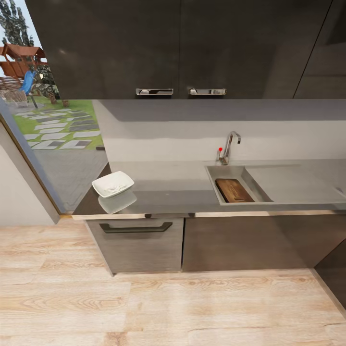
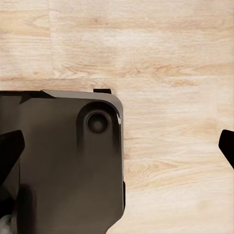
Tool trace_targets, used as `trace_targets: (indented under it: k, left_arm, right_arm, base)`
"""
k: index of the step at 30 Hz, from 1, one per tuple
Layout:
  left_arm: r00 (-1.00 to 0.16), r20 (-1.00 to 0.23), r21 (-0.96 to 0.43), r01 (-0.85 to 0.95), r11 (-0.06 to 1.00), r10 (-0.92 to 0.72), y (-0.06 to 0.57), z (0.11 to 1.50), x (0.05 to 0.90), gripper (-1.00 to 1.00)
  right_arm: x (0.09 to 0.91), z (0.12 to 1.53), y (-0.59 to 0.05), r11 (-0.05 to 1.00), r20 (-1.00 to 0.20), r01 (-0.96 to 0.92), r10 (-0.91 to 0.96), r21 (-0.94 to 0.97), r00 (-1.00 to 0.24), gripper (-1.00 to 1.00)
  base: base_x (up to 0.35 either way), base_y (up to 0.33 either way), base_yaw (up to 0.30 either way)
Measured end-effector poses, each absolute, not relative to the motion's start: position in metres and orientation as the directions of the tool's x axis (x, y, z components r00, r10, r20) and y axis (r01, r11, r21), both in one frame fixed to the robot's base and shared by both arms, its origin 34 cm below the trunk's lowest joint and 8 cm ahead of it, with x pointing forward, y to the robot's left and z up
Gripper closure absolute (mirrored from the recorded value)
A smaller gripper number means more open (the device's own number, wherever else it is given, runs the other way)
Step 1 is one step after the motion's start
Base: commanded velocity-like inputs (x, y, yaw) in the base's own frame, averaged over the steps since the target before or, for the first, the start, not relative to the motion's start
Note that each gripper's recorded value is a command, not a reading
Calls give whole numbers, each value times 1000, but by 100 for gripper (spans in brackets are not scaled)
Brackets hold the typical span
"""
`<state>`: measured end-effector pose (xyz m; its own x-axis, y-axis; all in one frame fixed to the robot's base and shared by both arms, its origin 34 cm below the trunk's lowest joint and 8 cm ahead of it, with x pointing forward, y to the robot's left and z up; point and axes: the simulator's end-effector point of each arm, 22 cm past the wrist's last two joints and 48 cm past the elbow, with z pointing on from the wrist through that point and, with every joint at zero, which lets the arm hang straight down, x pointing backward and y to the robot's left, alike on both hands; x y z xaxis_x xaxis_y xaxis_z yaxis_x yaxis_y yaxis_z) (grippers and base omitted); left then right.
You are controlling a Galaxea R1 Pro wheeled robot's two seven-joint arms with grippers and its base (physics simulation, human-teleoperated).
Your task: In the kitchen, take the Vidalia onion out of the sink, dice it on the chopping board with the paring knife, put the diced onion into the bowl on the countertop, then place both the paring knife and the chopping board into the sink.
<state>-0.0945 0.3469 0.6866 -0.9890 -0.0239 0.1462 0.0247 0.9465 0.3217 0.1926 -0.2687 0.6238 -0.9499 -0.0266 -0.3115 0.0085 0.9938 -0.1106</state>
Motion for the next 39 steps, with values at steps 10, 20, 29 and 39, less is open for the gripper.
trace_targets:
  k: [10,20,29,39]
  left_arm:
    - [-989,146,322,25,947,-24,347,687,-94,-100]
    - [-989,146,322,25,947,-24,347,687,-94,-100]
    - [-989,146,322,25,947,-24,347,687,-94,-100]
    - [-989,146,322,25,947,-24,347,687,-94,-100]
  right_arm:
    - [193,624,-269,994,-311,8,-27,-111,-950,-100]
    - [193,624,-269,994,-311,8,-27,-111,-950,-100]
    - [193,624,-269,994,-311,8,-27,-112,-950,-100]
    - [193,624,-270,994,-311,8,-27,-112,-950,-100]
  base:
    - [0,0,0]
    - [0,0,0]
    - [0,0,0]
    - [0,0,0]
